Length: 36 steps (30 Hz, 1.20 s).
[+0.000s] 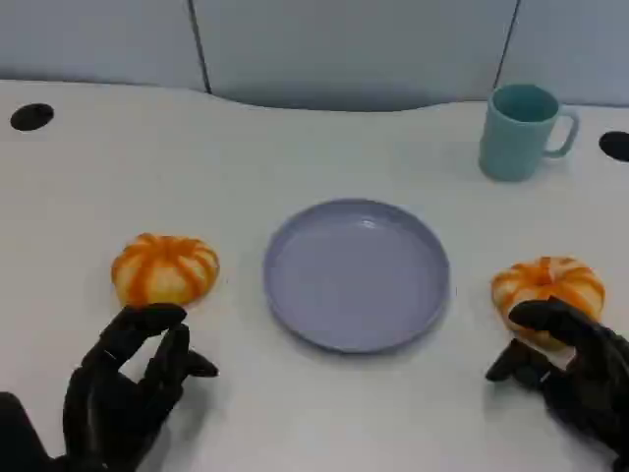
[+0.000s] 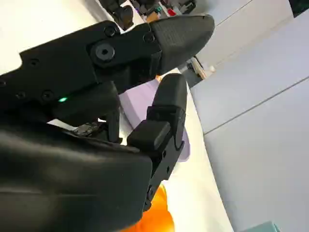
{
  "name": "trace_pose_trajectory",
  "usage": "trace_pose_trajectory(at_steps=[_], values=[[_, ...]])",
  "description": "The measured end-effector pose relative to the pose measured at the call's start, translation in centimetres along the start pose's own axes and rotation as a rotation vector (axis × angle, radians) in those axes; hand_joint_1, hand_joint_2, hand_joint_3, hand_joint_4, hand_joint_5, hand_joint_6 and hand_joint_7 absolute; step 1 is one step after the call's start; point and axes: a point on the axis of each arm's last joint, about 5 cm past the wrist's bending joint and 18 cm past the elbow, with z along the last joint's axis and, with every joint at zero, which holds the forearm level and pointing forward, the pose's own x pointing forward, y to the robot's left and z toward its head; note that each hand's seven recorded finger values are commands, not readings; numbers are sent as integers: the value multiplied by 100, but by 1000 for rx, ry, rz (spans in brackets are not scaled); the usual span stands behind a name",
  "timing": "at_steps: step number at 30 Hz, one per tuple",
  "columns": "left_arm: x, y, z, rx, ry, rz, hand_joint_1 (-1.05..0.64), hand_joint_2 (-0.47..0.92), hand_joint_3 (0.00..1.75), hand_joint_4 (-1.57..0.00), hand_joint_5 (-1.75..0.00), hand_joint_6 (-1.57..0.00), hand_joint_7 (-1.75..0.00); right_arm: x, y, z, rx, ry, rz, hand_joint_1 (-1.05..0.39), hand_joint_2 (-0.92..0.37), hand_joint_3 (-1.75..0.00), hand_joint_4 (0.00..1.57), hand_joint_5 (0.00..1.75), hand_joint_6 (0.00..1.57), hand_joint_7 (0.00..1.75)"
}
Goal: Grasp the bread from the table and place it into the plate.
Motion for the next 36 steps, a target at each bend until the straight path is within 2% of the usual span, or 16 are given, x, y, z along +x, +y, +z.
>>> trace_pose_trajectory(at_steps=[32, 36], values=[[-1, 5, 1, -4, -1, 0, -33, 69, 58, -64, -161, -63, -116, 8, 7, 1, -14, 0, -7, -43, -92, -9, 70, 128, 79, 76], [1, 16, 21, 12, -15, -17, -34, 75, 46, -65, -155, -64, -111, 8, 7, 0, -13, 0, -8, -44, -92, -9, 69, 128, 79, 76]])
